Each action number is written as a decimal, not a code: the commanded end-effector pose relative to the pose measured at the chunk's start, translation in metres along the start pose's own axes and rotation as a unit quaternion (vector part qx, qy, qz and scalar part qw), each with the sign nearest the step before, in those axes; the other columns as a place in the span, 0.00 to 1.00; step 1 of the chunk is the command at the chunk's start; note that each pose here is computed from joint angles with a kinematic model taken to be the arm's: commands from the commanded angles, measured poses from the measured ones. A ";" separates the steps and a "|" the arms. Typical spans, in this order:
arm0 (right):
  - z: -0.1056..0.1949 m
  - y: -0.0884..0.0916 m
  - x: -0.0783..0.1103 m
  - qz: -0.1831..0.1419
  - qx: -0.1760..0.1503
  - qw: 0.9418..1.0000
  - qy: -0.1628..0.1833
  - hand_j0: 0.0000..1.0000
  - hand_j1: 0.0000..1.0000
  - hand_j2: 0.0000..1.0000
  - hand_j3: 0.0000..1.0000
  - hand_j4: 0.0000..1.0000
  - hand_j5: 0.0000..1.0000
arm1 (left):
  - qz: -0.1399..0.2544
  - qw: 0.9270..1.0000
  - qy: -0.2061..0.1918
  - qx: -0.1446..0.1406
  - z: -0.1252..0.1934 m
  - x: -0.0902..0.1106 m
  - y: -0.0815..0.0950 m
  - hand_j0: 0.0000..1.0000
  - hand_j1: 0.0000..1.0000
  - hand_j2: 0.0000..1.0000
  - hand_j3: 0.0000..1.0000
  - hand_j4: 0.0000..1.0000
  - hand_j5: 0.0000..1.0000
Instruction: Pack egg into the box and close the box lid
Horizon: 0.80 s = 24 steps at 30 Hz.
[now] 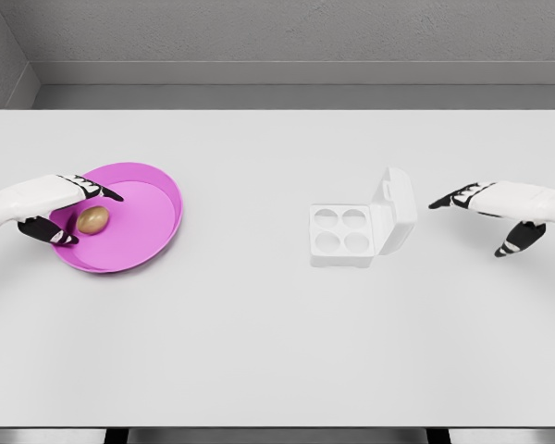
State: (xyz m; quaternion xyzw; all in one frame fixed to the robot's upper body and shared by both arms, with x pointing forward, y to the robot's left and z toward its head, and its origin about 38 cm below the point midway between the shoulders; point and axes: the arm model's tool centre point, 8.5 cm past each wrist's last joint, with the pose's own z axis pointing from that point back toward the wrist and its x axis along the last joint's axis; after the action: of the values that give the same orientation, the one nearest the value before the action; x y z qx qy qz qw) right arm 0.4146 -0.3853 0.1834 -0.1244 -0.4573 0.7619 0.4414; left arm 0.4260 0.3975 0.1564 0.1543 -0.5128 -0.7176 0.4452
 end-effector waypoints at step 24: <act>0.000 -0.001 0.000 -0.002 -0.001 1.000 0.000 1.00 1.00 1.00 1.00 1.00 1.00 | 0.013 1.000 0.000 0.002 -0.004 -0.001 -0.005 0.79 0.79 0.79 0.79 0.79 0.79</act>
State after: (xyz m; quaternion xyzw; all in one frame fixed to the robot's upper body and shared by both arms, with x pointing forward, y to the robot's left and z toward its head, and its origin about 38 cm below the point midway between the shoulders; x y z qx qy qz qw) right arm 0.4148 -0.3852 0.1837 -0.1246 -0.4573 0.7621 0.4411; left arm 0.4268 0.3954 0.1490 0.1481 -0.5144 -0.7133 0.4524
